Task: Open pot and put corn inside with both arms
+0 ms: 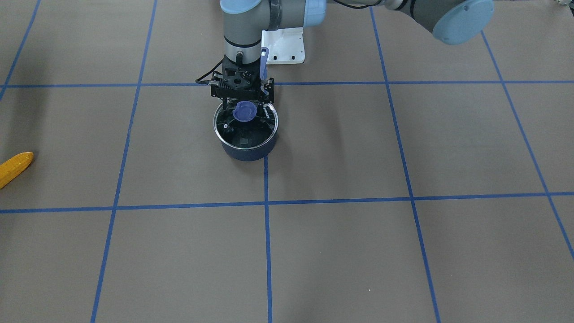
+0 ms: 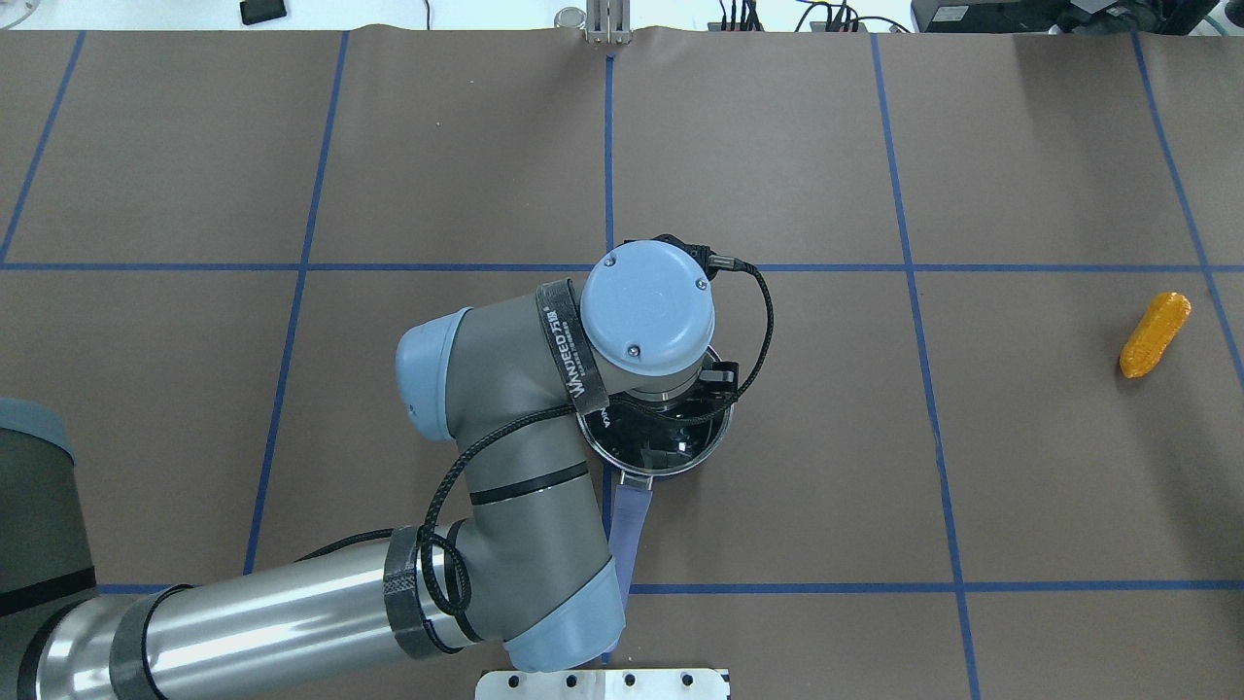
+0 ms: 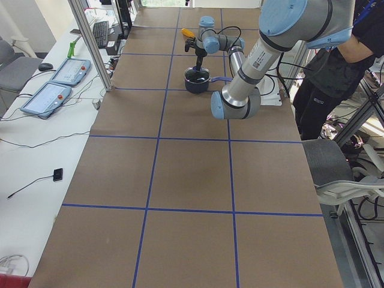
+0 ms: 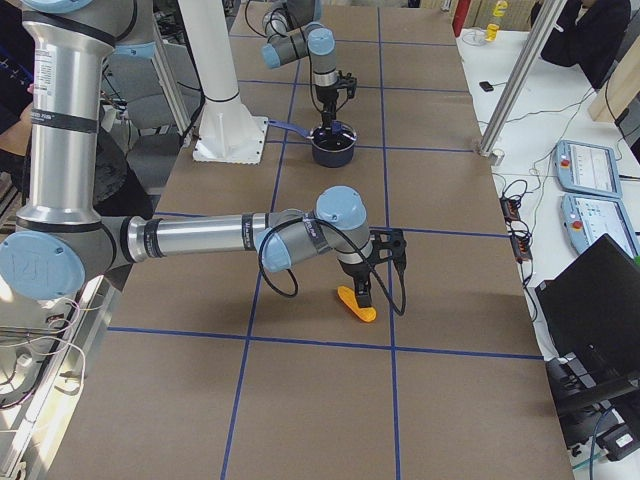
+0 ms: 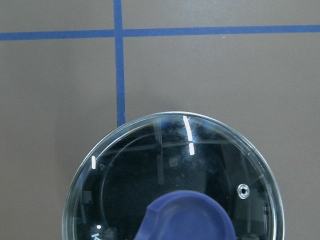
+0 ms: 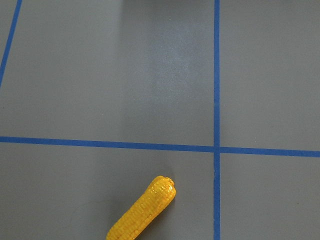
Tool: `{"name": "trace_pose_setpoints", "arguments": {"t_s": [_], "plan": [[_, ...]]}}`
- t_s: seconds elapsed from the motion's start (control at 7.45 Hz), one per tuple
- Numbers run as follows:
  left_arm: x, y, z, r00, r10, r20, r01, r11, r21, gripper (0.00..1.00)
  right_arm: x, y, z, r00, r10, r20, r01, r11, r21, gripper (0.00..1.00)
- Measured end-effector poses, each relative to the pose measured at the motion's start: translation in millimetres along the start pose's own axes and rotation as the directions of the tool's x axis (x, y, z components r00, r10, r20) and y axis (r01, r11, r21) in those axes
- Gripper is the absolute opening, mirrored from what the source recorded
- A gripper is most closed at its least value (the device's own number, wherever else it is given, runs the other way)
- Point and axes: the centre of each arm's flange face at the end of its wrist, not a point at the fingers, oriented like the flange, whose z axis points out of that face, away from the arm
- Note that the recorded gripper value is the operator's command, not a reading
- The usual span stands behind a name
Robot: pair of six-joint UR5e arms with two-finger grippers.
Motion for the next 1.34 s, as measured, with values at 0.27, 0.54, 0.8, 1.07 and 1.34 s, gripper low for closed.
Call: {"name": "trace_pose_setpoints", "arguments": {"t_s": [0.27, 0.54, 0.8, 1.07, 1.34], "plan": [[-2, -2, 3, 1.0, 0.028, 0.005, -0.028, 0.999, 0.015, 0.97, 0, 0, 0, 1.0, 0.0, 0.0, 0.0, 1.0, 0.0, 1.0], [-2, -2, 5, 0.999, 0.04, 0.006, -0.04, 0.999, 0.019, 0.63, 0, 0, 0, 1.0, 0.0, 0.0, 0.0, 1.0, 0.0, 1.0], [-2, -3, 5, 0.999, 0.048, 0.007, -0.048, 0.999, 0.025, 0.22, 0, 0, 0, 1.0, 0.0, 0.0, 0.0, 1.0, 0.0, 1.0], [-2, -4, 2, 0.998, 0.058, 0.006, -0.058, 0.998, 0.035, 0.0, -1, 0, 0, 1.0, 0.0, 0.0, 0.0, 1.0, 0.0, 1.0], [-5, -8, -16, 0.998, 0.063, -0.013, -0.062, 0.997, 0.052, 0.0, -1, -2, 0, 1.0, -0.003, 0.001, 0.003, 1.0, 0.002, 1.0]]}}
